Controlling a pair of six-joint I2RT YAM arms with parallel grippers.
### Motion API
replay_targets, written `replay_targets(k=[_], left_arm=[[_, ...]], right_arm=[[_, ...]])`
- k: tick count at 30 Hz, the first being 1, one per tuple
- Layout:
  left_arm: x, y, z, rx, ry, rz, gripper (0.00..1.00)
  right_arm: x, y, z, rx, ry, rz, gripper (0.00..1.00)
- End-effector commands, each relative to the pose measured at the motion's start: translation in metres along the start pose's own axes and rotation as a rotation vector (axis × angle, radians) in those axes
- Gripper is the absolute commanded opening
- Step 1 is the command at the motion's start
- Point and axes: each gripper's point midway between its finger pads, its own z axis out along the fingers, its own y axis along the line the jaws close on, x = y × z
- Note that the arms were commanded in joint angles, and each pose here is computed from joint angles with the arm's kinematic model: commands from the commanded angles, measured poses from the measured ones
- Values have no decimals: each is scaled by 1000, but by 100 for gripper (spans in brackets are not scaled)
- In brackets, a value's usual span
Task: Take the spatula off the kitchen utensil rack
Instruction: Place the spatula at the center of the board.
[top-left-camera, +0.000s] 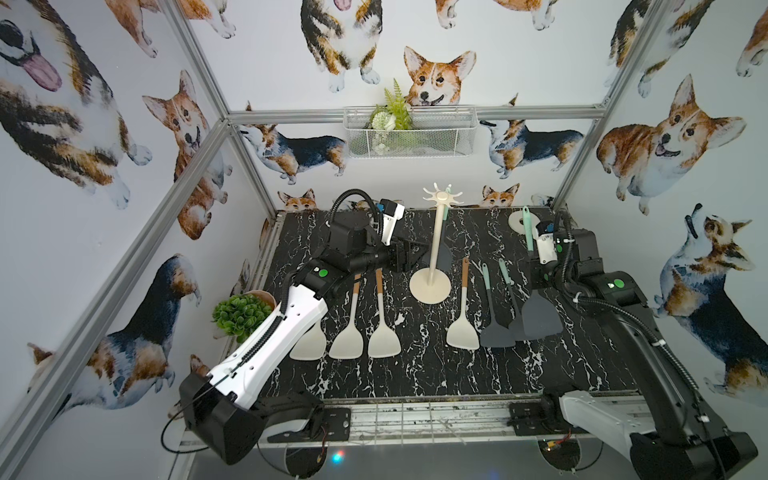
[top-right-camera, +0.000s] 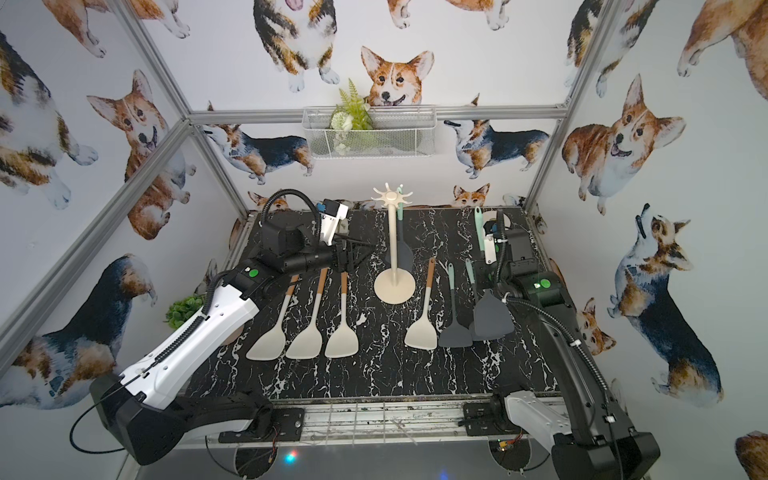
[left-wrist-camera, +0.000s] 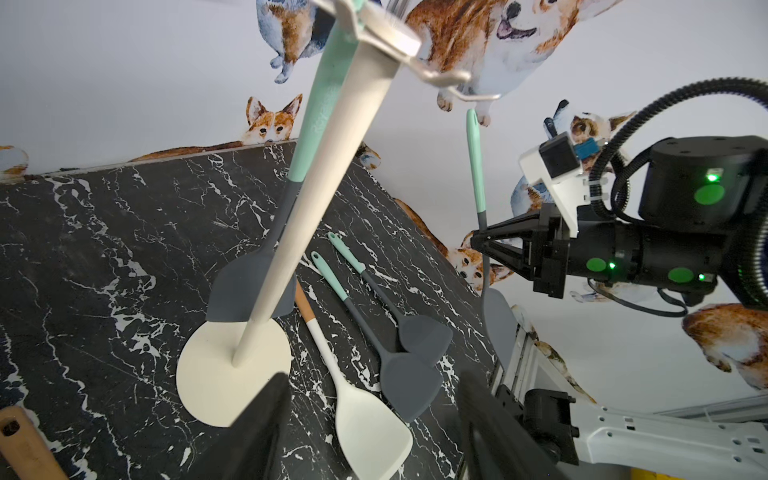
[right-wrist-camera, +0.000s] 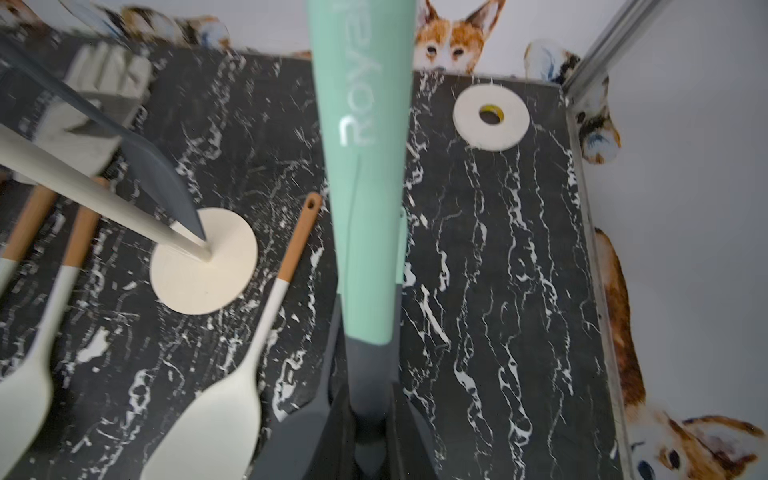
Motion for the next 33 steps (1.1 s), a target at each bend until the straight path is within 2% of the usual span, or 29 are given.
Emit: replay_targets(k=[1, 5, 11, 14, 20, 25, 33], left_arm=[[2, -5, 8, 91, -5, 72, 66], [14, -2, 10, 98, 14, 121, 66], [20, 4, 8, 70, 13, 170, 66], [24, 6, 10, 67, 19, 172, 66], [26, 8, 10, 57, 18, 179, 66], [28, 10, 11, 56, 23, 176, 66], [31, 12, 14, 56, 29, 166, 66]], right_arm=[[21, -33, 31, 132, 147, -208, 0], [31, -67, 57, 157, 228, -147, 0], [53, -109, 84, 191, 250, -33, 0], [66, -114, 105, 212, 278, -4, 0], [76, -122, 130, 264, 255, 49, 0], [93, -121, 150, 247, 325, 54, 0], [107, -115, 183, 195, 442, 152, 0]])
